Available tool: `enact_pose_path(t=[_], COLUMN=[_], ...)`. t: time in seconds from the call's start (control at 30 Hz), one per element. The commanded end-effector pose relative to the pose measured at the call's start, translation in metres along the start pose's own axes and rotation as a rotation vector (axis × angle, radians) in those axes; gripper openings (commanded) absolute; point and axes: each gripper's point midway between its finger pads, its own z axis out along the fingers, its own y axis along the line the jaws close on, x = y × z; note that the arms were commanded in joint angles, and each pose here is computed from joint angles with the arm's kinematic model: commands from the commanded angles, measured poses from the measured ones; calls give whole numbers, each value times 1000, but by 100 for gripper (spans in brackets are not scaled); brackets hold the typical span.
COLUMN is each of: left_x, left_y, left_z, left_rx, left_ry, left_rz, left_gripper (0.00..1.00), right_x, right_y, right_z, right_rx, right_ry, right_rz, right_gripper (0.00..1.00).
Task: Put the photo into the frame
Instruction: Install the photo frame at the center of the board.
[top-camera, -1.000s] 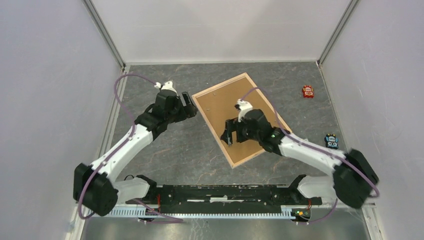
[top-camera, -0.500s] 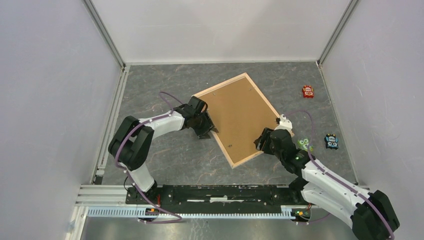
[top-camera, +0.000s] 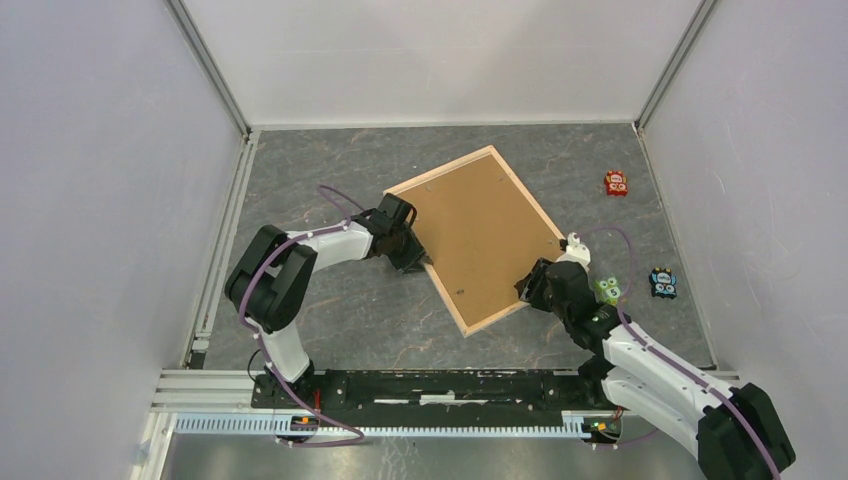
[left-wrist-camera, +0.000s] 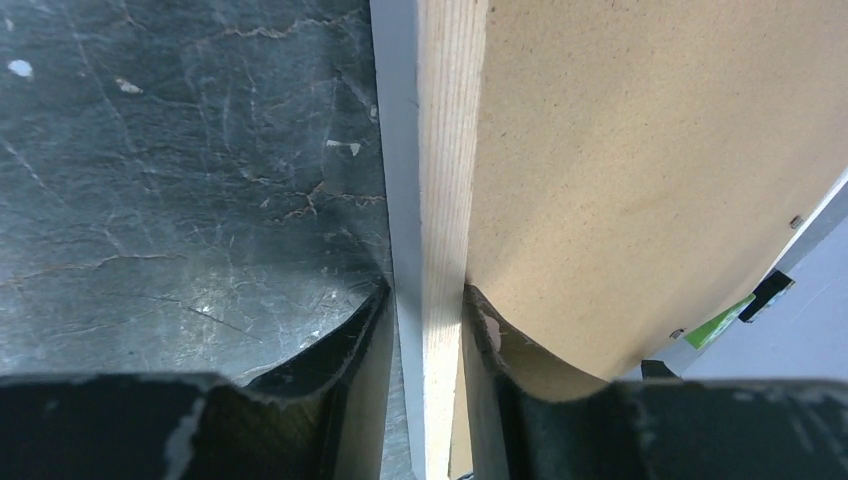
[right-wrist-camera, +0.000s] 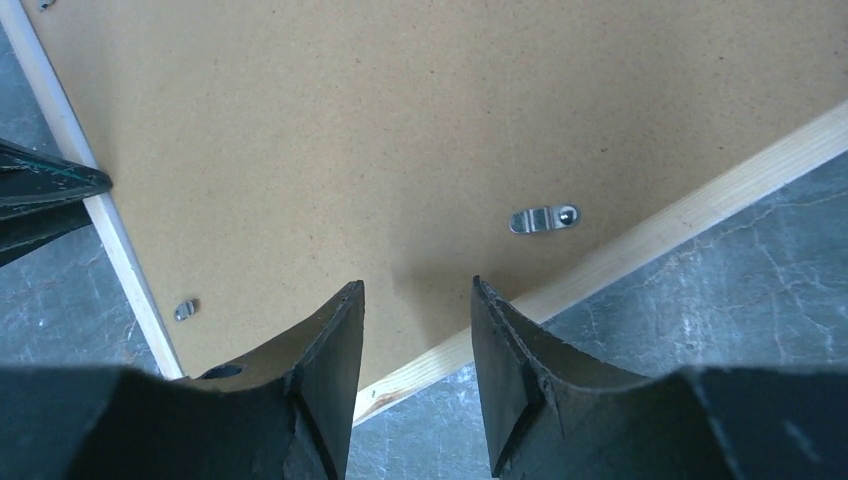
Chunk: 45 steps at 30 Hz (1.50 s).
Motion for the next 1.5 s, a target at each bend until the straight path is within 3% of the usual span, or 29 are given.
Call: enact_pose_path(t=[0.0,0.37,1.47], left_x=[-6,-1,1], left_y=[14,17,14], left_z=[8,9,8], left_rx=[-50,-62,-49], left_ry=[-42,-18,0], left_rz=[-29,-16,-14], left_gripper=[37,39,40], right_x=[1,15,44], right_y=[5,5,-18], right_z=[5,0,-6], right_rx=[-32,-55,-36], right_ry=[-2,63,102], right_rz=[37,20,42], right_gripper=[49,53,53])
